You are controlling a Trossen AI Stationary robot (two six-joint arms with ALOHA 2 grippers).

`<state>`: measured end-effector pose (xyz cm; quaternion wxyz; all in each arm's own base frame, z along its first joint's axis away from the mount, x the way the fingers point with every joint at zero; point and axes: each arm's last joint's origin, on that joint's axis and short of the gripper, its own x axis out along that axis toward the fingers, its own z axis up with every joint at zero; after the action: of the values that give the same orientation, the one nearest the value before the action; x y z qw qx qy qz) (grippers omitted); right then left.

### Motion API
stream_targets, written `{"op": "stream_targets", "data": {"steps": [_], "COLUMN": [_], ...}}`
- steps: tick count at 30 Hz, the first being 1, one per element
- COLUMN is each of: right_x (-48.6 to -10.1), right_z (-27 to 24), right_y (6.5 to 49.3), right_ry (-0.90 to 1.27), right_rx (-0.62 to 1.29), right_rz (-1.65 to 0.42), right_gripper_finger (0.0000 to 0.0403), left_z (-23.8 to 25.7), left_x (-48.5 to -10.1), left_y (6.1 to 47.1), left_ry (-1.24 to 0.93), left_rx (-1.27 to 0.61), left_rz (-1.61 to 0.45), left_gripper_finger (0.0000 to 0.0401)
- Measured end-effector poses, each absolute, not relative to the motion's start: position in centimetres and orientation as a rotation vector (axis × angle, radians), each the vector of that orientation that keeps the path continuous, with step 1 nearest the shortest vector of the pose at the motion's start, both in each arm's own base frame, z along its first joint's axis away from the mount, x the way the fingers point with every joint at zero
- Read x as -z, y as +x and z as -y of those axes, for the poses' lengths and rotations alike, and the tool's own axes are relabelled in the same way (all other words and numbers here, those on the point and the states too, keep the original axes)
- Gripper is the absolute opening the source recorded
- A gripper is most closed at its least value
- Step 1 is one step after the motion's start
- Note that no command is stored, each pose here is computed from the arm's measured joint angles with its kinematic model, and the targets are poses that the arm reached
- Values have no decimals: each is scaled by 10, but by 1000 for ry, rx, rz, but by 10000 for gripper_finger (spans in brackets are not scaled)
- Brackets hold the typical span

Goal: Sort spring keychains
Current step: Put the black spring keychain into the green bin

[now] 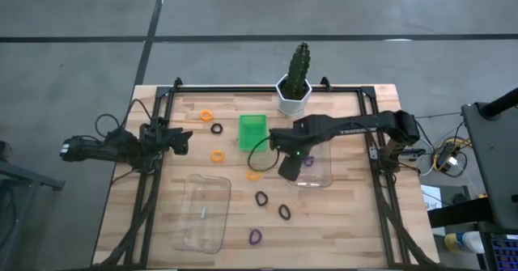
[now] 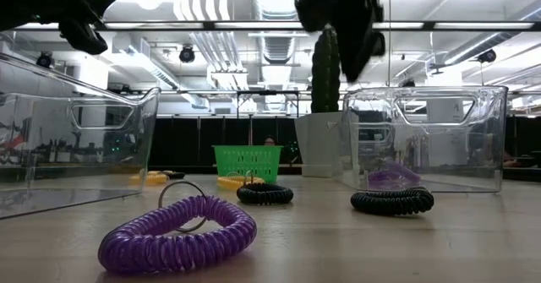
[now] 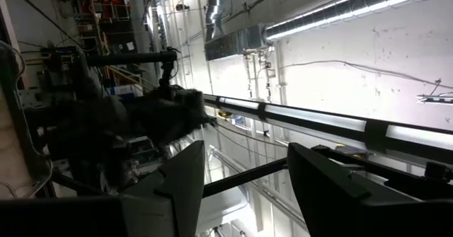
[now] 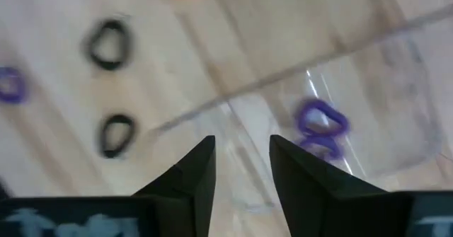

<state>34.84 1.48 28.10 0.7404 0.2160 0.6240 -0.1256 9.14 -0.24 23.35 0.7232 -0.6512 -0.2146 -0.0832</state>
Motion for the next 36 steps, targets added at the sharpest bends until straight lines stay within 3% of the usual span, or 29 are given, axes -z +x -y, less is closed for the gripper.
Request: {"op": "stream_targets", "data": {"steps": [10, 19, 28, 36], "right_x": [-321, -323, -318, -305], "right_z": [-78, -121, -152, -176], "right_y": [351, 351, 345, 341], "right_ry": [445, 505, 467, 436], "right_rx": [211, 191, 129, 100], "right_rz": [-1213, -1106, -1127, -1170], "right_gripper_finger": [105, 88, 74, 66], "left_z": [3, 3, 6, 7], "left_x": [-233, -233, -268, -289], "left_y": [91, 94, 102, 113], "left_ry": [-1413, -1360, -1187, -1056], "left_rx": [183, 162, 49, -147], "left_rz": [467, 434, 231, -93], "left_gripper_finger": [195, 195, 195, 195]}}
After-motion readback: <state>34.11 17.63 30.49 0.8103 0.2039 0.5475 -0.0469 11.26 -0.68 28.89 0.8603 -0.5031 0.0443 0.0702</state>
